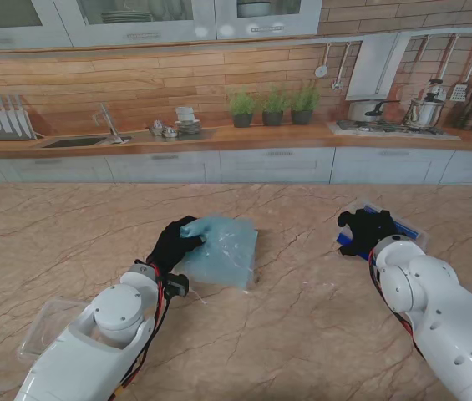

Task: Fold the bubble film and place it into the plastic crate

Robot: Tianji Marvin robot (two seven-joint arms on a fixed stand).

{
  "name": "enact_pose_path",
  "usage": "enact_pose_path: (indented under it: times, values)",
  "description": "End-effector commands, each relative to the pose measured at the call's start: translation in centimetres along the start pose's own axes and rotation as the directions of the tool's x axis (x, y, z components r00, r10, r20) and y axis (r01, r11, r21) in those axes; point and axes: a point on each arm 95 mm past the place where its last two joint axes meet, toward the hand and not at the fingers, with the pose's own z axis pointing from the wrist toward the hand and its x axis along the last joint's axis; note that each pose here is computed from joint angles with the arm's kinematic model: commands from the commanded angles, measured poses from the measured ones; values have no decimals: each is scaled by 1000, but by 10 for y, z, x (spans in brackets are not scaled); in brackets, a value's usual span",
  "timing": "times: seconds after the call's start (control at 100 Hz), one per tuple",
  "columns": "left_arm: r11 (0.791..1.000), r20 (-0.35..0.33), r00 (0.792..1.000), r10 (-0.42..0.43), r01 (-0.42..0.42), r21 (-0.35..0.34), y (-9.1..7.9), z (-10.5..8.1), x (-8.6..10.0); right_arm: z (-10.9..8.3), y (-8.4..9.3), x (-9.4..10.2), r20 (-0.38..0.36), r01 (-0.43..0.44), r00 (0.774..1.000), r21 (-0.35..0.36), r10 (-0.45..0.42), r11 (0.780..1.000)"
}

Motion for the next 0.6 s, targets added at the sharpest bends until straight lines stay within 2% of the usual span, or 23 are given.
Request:
enact_pose_path:
  times: [0.0,0.23,0.59]
  values:
    - [1000,-1,1000,-6,6,-11,2,-1,0,2,-9,-3,23,10,1000,21,-11,1000]
    - [997,18,999,30,-28,-76,-4,-2,0,5,-27,-11,102,28,994,23,-31,999]
    - [990,3,998,69,-68,-121,-11,-2,-1,7,-54,-14,186,-42,982,55,32,998]
